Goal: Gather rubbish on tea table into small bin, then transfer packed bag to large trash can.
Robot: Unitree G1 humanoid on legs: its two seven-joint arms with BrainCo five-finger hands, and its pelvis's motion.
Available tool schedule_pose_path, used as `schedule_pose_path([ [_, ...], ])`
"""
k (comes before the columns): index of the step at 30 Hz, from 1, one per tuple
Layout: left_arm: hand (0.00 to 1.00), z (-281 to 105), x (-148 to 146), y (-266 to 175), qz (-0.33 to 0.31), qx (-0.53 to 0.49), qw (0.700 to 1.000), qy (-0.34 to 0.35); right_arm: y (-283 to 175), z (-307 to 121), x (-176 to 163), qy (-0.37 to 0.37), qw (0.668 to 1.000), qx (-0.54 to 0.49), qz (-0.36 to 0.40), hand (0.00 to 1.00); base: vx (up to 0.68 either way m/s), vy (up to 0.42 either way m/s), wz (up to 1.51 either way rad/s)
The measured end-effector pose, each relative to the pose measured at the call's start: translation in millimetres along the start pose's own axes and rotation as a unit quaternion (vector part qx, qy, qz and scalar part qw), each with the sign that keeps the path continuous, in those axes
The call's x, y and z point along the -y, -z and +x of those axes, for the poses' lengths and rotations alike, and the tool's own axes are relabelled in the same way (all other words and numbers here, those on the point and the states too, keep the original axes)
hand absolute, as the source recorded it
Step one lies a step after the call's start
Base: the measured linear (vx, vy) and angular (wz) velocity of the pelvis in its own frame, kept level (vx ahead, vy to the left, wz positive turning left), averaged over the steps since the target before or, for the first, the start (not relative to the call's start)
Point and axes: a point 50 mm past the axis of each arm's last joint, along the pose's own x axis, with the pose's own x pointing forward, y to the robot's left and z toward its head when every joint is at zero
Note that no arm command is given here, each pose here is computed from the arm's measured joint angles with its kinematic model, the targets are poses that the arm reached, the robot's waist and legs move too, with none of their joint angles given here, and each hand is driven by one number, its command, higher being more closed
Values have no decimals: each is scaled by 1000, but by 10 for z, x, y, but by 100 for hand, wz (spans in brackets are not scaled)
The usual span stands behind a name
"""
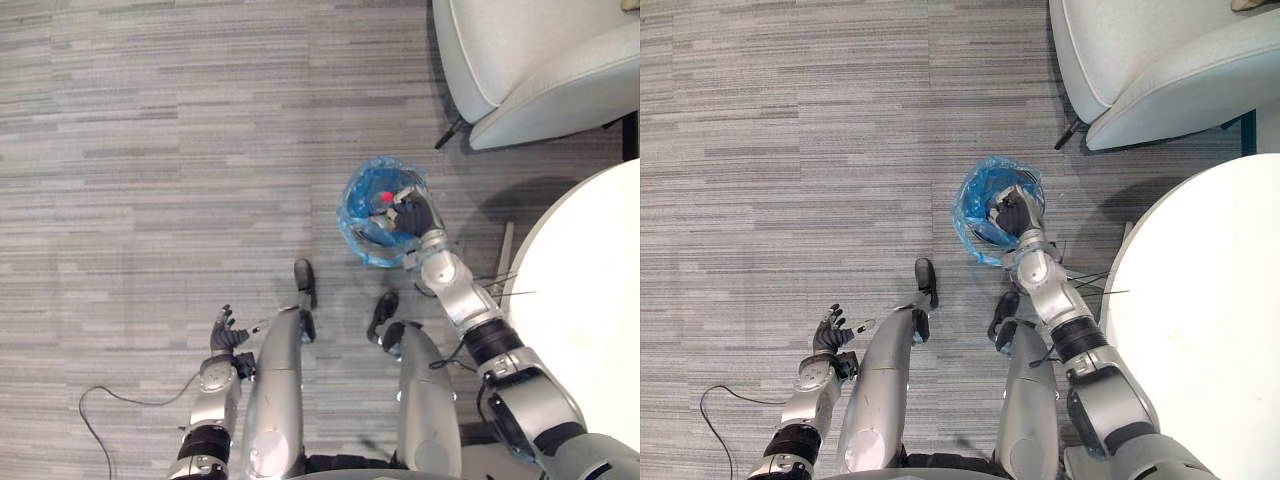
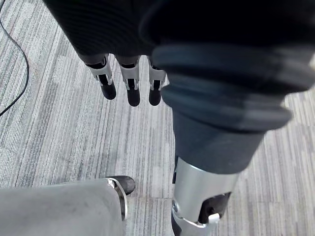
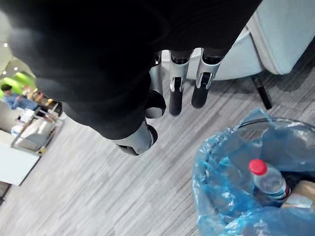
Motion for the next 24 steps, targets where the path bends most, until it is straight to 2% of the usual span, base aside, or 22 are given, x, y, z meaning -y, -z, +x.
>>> schedule_pose_path([
  [12,0,13,93,-225,-16,45,999,10,15,226,368,56,998,-14,-27,0,11,-41,9],
  [17,0,37,269,-472,-50,84,995,28,-32,378,664,101,994,-19,-30,0,-42,-48,16],
  [24,0,20,311,-563,-75,101,992,30,33,415,698,102,994,-42,-26,0,-52,-32,3],
])
